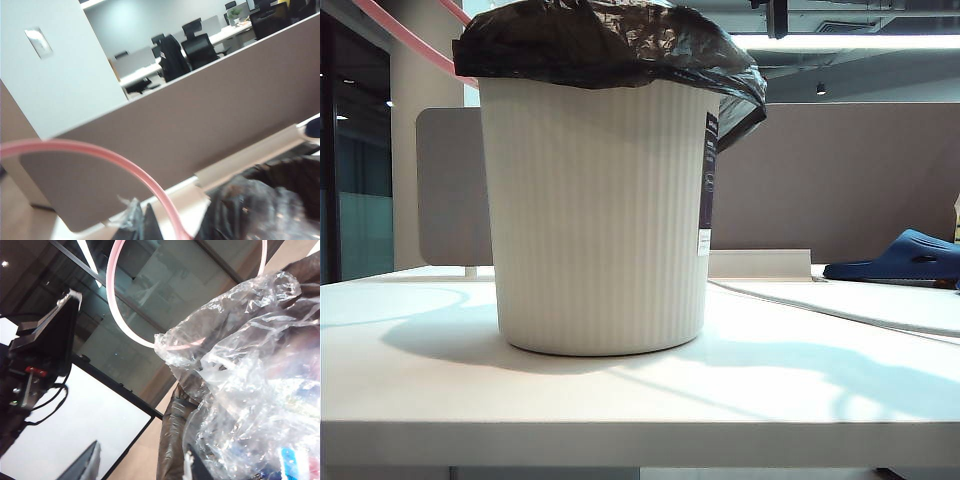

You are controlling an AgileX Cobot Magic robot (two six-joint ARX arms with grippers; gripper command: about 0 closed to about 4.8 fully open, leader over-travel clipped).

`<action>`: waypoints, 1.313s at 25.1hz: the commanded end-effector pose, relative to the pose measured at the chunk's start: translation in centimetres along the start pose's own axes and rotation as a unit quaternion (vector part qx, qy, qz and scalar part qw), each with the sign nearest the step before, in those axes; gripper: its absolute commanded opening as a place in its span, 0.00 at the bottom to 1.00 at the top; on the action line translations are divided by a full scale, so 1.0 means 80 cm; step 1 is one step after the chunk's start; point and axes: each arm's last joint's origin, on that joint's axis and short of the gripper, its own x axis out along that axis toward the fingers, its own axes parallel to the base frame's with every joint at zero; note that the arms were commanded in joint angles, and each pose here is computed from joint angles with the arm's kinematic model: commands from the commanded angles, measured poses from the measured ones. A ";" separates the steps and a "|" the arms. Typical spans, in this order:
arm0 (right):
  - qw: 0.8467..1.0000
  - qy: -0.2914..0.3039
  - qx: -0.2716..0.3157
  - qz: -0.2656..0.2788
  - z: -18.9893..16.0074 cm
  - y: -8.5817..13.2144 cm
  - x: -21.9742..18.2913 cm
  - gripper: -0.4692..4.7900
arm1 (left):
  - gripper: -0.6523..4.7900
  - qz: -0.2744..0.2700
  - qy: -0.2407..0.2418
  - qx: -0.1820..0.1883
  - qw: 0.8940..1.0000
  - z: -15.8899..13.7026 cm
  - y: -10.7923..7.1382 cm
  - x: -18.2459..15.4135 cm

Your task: Open the ring lid of the trash can, pull out the black garbage bag inside, and place it on the table.

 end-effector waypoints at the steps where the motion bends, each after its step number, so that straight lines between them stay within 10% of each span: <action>1: 1.000 -0.007 -0.024 0.001 0.004 0.002 -0.003 0.49 | 0.11 -0.016 0.011 -0.064 0.998 0.003 0.004 -0.017; 9: 0.999 -0.026 -0.042 -0.017 0.024 -0.013 -0.034 0.49 | 0.11 -0.107 0.060 -0.197 0.973 0.001 0.009 -0.074; 20: 0.991 -0.096 -0.047 -0.083 0.060 -0.040 -0.110 0.49 | 0.30 -0.268 0.147 -0.354 0.884 -0.024 -0.008 -0.108; 33: 0.989 -0.103 -0.052 -0.092 0.066 -0.044 -0.129 0.49 | 0.34 -0.241 0.169 -0.430 0.853 -0.101 -0.042 -0.102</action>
